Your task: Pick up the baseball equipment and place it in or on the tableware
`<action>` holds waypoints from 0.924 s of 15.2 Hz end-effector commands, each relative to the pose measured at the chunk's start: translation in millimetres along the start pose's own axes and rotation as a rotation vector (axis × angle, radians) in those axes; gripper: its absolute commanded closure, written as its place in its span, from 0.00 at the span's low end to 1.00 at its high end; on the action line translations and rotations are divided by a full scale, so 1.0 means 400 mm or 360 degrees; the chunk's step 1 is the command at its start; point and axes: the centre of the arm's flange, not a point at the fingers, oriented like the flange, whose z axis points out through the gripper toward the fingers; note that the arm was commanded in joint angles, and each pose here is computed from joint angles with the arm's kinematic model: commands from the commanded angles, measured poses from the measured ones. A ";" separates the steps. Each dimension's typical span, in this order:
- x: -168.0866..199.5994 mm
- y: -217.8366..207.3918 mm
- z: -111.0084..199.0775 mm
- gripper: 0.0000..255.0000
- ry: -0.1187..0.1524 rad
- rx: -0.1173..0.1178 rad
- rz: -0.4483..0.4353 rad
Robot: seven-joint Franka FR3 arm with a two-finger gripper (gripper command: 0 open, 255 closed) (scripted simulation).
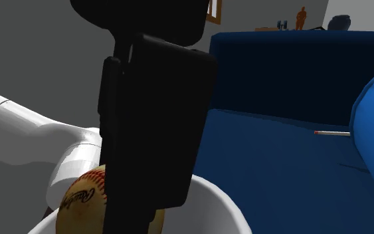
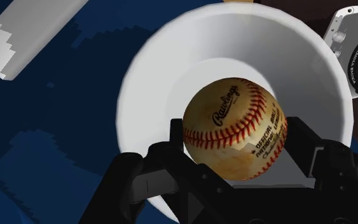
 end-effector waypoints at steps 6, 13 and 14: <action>0.000 0.000 0.000 0.00 0.0000 0.0000 0.0000; 0.000 0.000 -0.125 0.00 0.0000 0.0000 0.0000; 0.000 0.000 -0.125 0.00 0.0000 0.0000 0.0000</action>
